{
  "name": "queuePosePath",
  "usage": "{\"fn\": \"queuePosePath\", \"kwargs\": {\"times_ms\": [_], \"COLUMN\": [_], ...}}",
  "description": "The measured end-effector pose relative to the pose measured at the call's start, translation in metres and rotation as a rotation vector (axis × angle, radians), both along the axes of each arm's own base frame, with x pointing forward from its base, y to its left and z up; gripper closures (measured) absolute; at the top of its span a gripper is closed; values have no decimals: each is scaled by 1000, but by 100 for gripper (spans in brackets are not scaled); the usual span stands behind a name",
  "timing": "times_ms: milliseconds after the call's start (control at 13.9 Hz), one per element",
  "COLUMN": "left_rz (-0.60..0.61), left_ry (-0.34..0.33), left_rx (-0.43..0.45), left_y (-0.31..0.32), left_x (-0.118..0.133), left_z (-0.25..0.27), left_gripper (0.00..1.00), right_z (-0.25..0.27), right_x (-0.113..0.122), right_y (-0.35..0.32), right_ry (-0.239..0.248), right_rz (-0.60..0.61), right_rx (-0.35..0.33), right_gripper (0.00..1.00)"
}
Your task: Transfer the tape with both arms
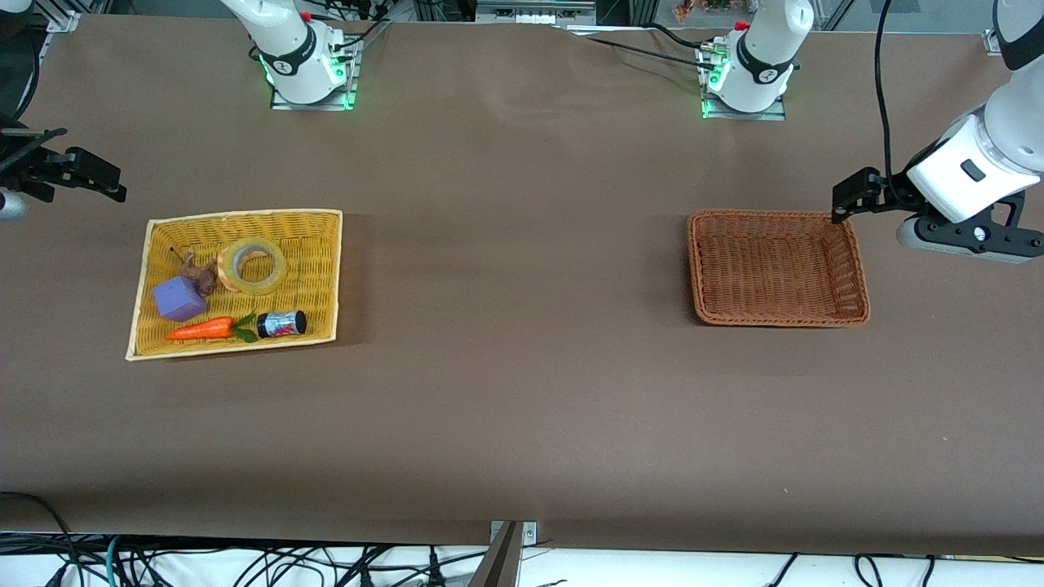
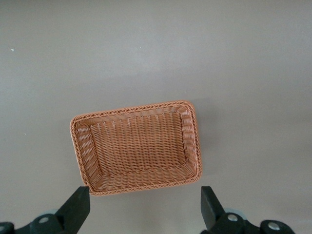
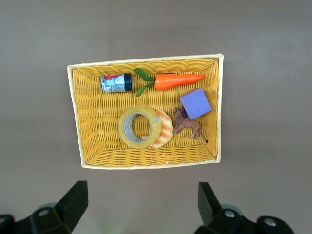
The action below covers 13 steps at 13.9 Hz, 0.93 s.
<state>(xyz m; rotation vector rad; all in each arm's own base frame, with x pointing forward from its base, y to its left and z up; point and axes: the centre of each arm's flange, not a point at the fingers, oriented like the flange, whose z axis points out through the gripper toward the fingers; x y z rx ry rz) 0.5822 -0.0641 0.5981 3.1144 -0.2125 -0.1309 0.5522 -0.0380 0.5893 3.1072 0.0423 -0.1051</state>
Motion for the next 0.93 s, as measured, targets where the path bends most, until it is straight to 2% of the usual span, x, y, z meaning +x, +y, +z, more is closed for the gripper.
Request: {"fn": "queuePosePath", "kwargs": {"times_ms": [933], "left_rz": [10], "left_ry": [1], "left_rx": [1], "left_y": [6], "left_x": [1], "left_z": [0], "left_gripper": [0], "right_z": [1], "right_x": [0], "right_y": [0], "right_ry": [-1], "right_rz": [0], "right_rx": [0], "right_gripper": [0]}}
